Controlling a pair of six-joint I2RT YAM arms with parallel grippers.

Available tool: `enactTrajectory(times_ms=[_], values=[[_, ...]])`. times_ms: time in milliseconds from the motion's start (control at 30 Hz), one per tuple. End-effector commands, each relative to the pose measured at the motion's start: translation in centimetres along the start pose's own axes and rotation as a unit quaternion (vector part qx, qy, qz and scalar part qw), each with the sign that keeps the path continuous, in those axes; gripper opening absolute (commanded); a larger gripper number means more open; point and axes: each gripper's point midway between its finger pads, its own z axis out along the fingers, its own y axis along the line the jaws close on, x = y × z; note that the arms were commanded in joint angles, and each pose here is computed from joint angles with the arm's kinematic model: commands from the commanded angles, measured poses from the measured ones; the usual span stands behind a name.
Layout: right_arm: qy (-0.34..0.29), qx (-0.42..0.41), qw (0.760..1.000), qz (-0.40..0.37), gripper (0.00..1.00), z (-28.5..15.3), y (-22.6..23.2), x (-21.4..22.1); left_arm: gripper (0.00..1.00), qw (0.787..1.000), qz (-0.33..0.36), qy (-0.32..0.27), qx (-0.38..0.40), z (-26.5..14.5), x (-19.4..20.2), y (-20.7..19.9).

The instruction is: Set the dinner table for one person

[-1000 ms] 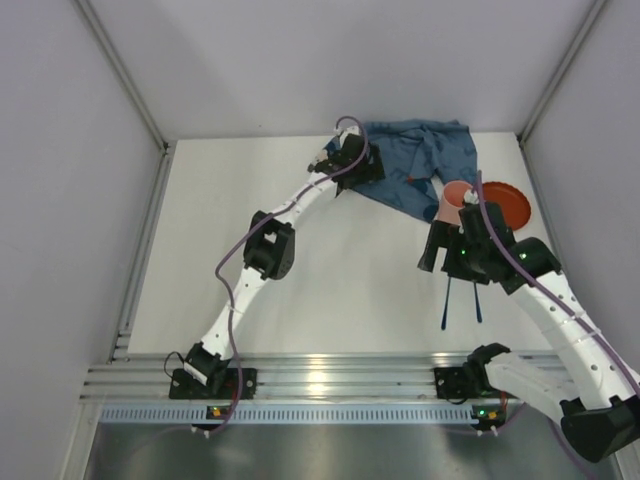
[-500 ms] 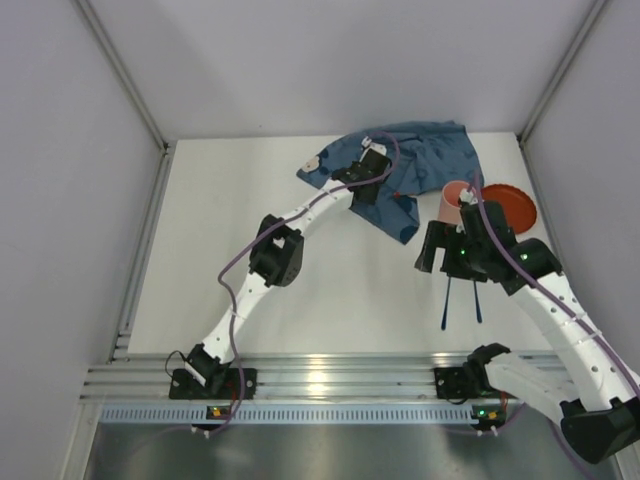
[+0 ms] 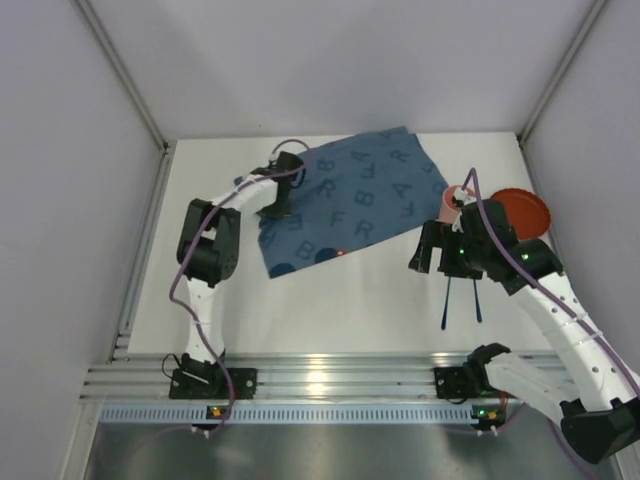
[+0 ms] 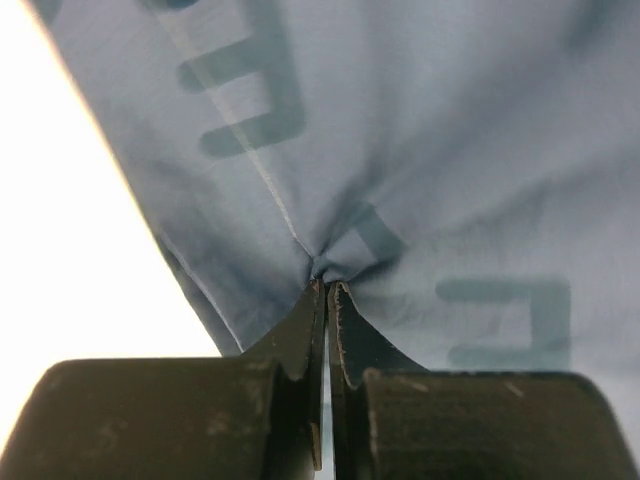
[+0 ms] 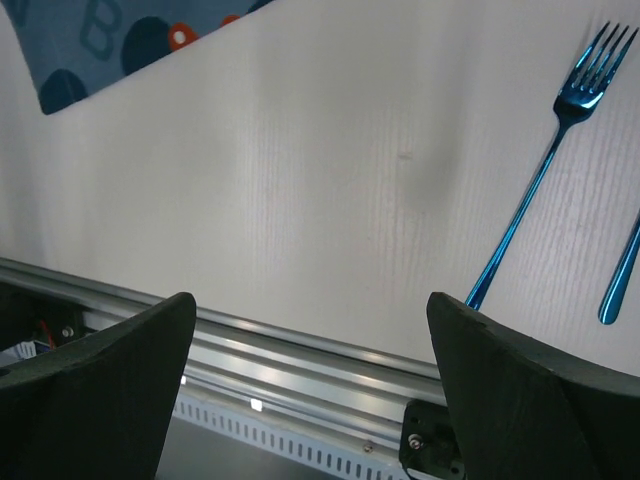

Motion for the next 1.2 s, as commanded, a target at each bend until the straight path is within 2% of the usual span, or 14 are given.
enactTrajectory(times_ms=[0, 100, 133, 167, 200, 233, 467, 533, 633, 667, 733, 767, 900, 1167], values=[[-0.026, -0.044, 0.999, -0.013, 1.00, -0.4, 2.0, -2.2, 0.00, 0.992, -0.018, 0.089, -0.085, 0.7, 6.0, 8.9], [-0.024, -0.063, 0.998, -0.019, 1.00, -0.1, 2.9, -2.6, 0.02, 0.981, -0.069, 0.075, -0.164, -2.0, 5.3, 14.6], [-0.024, -0.067, 0.997, -0.021, 1.00, 0.0, 3.0, -2.7, 0.16, 0.980, -0.089, 0.057, -0.171, -3.4, 4.2, 15.5], [-0.028, -0.073, 0.997, -0.026, 1.00, 0.1, 3.3, -3.0, 0.61, 0.980, -0.096, 0.050, -0.167, -4.2, 3.7, 15.6], [-0.025, -0.077, 0.996, -0.026, 1.00, 0.4, 3.5, -3.2, 0.87, 0.982, -0.101, 0.035, -0.157, -5.1, 2.8, 15.4], [-0.032, -0.083, 0.996, -0.029, 1.00, 0.6, 3.9, -3.8, 0.99, 0.983, -0.108, 0.016, -0.145, -6.0, 2.0, 15.2], [-0.046, -0.123, 0.991, -0.036, 0.99, 4.8, 7.0, -7.9, 0.98, 0.985, -0.157, -0.069, 0.003, -13.0, -2.0, 8.8], [-0.030, -0.104, 0.994, -0.033, 0.92, 8.0, 7.2, -9.7, 0.98, 0.983, -0.165, -0.076, 0.031, -14.6, -1.6, 7.1], [0.001, -0.087, 0.996, -0.035, 0.63, 13.2, 7.9, -12.1, 0.98, 0.979, -0.170, -0.081, 0.076, -16.8, -0.3, 5.0], [0.009, -0.082, 0.996, -0.033, 0.38, 14.5, 8.0, -12.7, 0.99, 0.978, -0.172, -0.081, 0.088, -17.4, 0.1, 4.5], [0.030, -0.059, 0.998, -0.022, 0.21, 18.5, 8.0, -14.2, 0.99, 0.973, -0.179, -0.078, 0.119, -19.2, 1.5, 3.4], [0.035, -0.051, 0.998, -0.012, 0.03, 19.9, 7.9, -14.7, 0.99, 0.972, -0.183, -0.079, 0.125, -19.8, 2.0, 3.3], [0.070, -0.009, 0.997, 0.025, 0.00, 26.9, 6.4, -15.2, 0.99, 0.969, -0.195, -0.068, 0.138, -21.3, 5.4, 3.6], [0.130, 0.028, 0.990, 0.042, 0.00, 30.9, 4.2, -11.0, 0.99, 0.967, -0.206, -0.098, 0.113, -23.2, 9.1, 7.1]])
